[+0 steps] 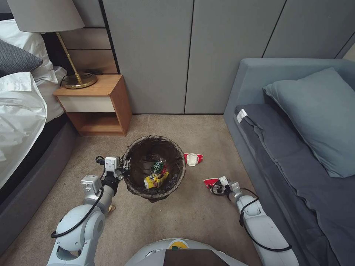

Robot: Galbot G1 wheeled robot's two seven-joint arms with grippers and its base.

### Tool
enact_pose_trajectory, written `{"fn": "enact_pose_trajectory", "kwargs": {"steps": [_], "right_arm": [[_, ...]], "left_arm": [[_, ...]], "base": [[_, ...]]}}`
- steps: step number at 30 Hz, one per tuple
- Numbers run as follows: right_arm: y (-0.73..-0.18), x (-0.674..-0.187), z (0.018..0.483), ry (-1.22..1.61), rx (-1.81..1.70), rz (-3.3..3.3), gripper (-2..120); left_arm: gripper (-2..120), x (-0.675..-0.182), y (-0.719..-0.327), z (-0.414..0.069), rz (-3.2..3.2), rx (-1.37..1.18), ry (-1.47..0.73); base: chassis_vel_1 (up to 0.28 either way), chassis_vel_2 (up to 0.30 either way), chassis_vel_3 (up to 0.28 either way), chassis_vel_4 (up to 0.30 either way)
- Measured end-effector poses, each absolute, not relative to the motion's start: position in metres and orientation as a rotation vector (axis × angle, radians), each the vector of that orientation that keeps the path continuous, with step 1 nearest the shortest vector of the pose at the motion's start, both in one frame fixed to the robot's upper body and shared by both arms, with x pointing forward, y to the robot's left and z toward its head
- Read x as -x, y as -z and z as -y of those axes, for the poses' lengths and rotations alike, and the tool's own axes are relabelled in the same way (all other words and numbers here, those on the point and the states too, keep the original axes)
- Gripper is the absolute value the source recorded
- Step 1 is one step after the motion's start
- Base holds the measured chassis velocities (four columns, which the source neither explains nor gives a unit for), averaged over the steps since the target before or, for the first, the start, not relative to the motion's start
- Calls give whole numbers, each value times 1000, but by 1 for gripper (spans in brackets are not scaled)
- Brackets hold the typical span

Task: Pick up the trash bin, then pick up the garbage from the floor and place it into the trash bin.

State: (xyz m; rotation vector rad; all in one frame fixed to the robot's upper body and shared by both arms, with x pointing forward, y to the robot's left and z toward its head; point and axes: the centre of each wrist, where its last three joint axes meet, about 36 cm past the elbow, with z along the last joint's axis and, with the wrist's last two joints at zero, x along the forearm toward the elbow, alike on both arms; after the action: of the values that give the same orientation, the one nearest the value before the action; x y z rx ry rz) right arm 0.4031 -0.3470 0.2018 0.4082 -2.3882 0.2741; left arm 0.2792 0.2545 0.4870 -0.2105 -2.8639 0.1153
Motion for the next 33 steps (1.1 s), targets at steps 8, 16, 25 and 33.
{"fn": "enact_pose_trajectory", "kwargs": {"steps": [8,16,25,33], "right_arm": [[-195,-399,354,-280,-401,2383,100],[-197,-397,353,-288,-411,2388,100],[-197,-394,353,-285,-420,2386,97],[-199,-390,354,-276,-416,2383,68]], "left_arm": [[7,-280,-486,-252,2862,215,-109],[7,-282,-487,-251,2858,219,-108],[7,-283,-487,-250,2859,219,-108],[7,-285,-487,-250,2860,220,-108]], "base": [[0,0,0,0],[0,0,0,0],[0,0,0,0],[0,0,0,0]]}}
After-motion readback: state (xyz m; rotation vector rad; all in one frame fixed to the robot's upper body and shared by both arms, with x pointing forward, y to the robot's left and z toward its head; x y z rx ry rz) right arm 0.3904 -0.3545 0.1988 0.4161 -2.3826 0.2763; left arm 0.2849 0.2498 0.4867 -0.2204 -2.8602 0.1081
